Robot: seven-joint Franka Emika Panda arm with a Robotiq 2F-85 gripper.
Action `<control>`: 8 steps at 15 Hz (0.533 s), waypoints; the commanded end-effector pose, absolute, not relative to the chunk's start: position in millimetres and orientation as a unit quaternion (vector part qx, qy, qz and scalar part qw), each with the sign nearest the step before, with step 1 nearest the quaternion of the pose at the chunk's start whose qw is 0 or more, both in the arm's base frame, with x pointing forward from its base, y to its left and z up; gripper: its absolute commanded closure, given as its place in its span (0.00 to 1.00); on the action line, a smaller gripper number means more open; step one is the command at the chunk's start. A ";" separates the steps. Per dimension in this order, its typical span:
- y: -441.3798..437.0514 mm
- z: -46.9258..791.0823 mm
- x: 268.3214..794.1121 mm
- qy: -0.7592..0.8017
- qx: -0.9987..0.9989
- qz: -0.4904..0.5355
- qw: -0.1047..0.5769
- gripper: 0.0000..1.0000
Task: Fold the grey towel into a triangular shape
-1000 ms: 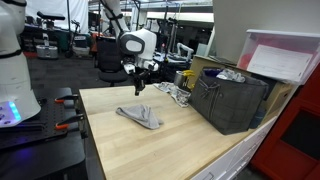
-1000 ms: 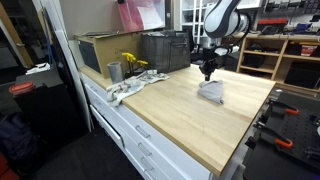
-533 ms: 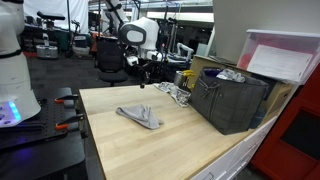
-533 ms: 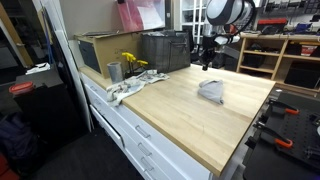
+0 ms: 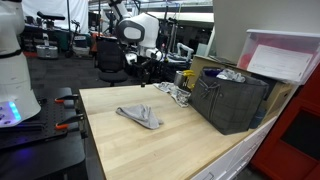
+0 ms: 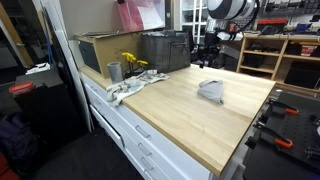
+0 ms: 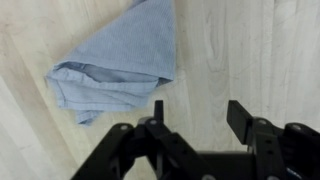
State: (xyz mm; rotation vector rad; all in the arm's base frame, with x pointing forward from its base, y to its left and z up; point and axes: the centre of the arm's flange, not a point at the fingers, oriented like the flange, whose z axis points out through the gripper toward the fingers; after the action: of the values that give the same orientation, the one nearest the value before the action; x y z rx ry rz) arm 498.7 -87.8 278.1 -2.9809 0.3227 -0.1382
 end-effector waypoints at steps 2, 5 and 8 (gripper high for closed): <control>-88.4 277.7 494.5 0.105 -0.989 -0.038 0.099 0.00; -88.8 277.0 494.1 0.105 -0.989 -0.037 0.101 0.00; -87.8 275.7 494.2 0.104 -0.989 -0.035 0.101 0.00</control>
State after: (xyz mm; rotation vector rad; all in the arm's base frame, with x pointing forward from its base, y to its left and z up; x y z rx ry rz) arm 494.2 -87.8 275.7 -2.9220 0.3077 -0.1039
